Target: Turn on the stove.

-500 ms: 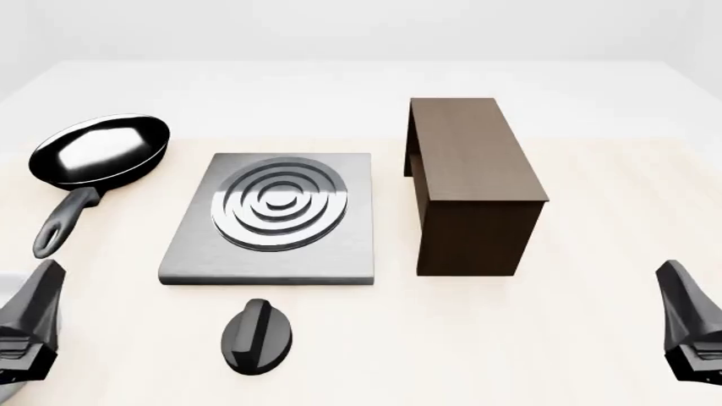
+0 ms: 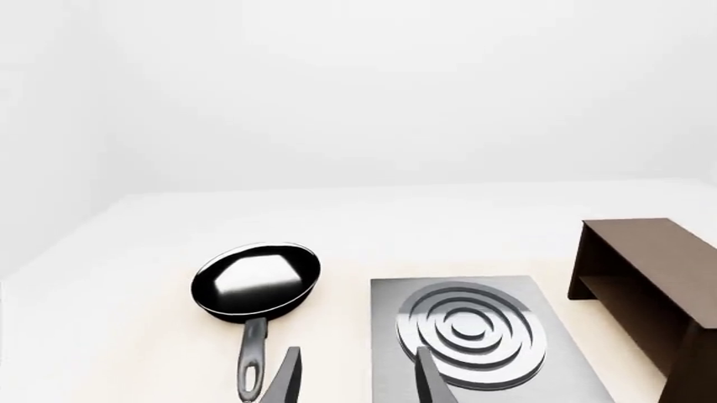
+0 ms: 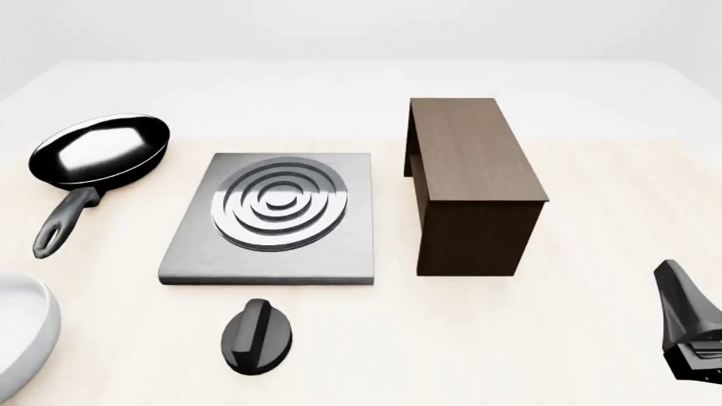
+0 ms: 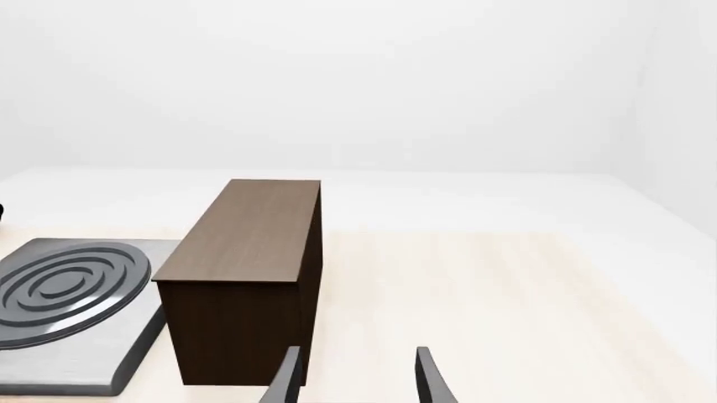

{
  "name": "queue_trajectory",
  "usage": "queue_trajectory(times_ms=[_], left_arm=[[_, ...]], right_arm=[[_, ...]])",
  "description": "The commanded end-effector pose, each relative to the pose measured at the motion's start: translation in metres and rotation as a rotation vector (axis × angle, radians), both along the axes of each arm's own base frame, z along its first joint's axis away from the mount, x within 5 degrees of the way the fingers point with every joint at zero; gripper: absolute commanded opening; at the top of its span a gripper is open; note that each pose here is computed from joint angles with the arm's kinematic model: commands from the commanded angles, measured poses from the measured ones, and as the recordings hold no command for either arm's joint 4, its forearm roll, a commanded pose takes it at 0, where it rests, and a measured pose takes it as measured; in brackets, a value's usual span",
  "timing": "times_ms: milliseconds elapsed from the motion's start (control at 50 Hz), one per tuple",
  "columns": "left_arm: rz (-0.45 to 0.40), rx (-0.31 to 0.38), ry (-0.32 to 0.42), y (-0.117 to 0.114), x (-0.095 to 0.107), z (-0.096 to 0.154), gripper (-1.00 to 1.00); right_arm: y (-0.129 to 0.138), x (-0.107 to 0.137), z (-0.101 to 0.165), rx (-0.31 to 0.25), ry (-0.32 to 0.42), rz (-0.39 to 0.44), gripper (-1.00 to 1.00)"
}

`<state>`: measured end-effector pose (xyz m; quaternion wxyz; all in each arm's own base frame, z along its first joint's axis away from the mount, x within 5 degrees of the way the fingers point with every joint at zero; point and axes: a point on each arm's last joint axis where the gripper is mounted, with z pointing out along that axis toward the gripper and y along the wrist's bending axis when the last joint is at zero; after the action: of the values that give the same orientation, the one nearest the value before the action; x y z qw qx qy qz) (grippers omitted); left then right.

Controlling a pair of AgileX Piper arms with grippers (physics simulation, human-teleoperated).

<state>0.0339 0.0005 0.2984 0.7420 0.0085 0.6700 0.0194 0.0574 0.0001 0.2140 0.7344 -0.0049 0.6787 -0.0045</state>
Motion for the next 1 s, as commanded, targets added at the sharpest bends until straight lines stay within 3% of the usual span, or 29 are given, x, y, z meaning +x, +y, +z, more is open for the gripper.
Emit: queue_trajectory(times_ms=[20,60,80,160,200,240,320,420,580,660,720,760,780,1000], left_arm=[[-0.022,0.009,0.047,-0.001,-0.01,0.054,1.0],[-0.031,0.006,0.051,-0.001,-0.01,0.057,1.0],[-0.075,0.034,0.07,-0.002,-0.01,0.063,1.0],[-0.068,0.076,0.121,-0.002,-0.001,0.076,1.0],[-0.077,0.111,0.111,-0.002,-0.004,0.083,1.0],[-0.066,0.103,0.077,-0.002,-0.012,0.093,1.0],[-0.107,0.139,0.112,-0.003,-0.009,0.094,1.0],[-0.157,0.219,0.21,-0.006,0.006,0.083,1.0],[-0.209,0.221,0.327,-0.012,0.027,0.072,1.0],[-0.231,0.26,0.354,-0.014,0.031,0.059,1.0],[-0.25,0.256,0.417,-0.017,0.041,0.048,1.0],[-0.258,0.26,0.422,-0.017,0.041,0.046,1.0],[-0.269,0.25,0.464,-0.02,0.047,0.041,1.0],[-0.262,0.234,0.553,-0.022,0.062,0.021,1.0]], right_arm=[[0.0,0.0,0.0,-0.001,0.001,0.0,1.0],[0.0,0.0,0.0,-0.001,0.001,0.0,1.0],[0.0,0.0,0.0,-0.001,0.001,0.0,1.0],[0.0,0.0,0.0,-0.001,0.001,0.0,1.0],[0.0,0.0,0.0,-0.001,0.001,0.0,1.0],[0.0,0.0,0.0,-0.001,0.001,0.0,1.0],[0.0,0.0,0.0,-0.001,0.001,0.0,1.0],[0.0,0.0,0.0,-0.001,0.001,0.0,1.0],[0.0,0.0,0.0,-0.001,0.001,0.0,1.0],[0.0,0.0,0.0,-0.001,0.001,0.0,1.0],[0.0,0.0,0.0,-0.001,0.001,0.0,1.0],[0.0,0.0,0.0,-0.002,0.001,0.0,1.0],[0.0,0.0,0.0,-0.002,0.001,0.0,1.0],[0.0,0.0,0.0,-0.002,0.001,0.0,1.0]])
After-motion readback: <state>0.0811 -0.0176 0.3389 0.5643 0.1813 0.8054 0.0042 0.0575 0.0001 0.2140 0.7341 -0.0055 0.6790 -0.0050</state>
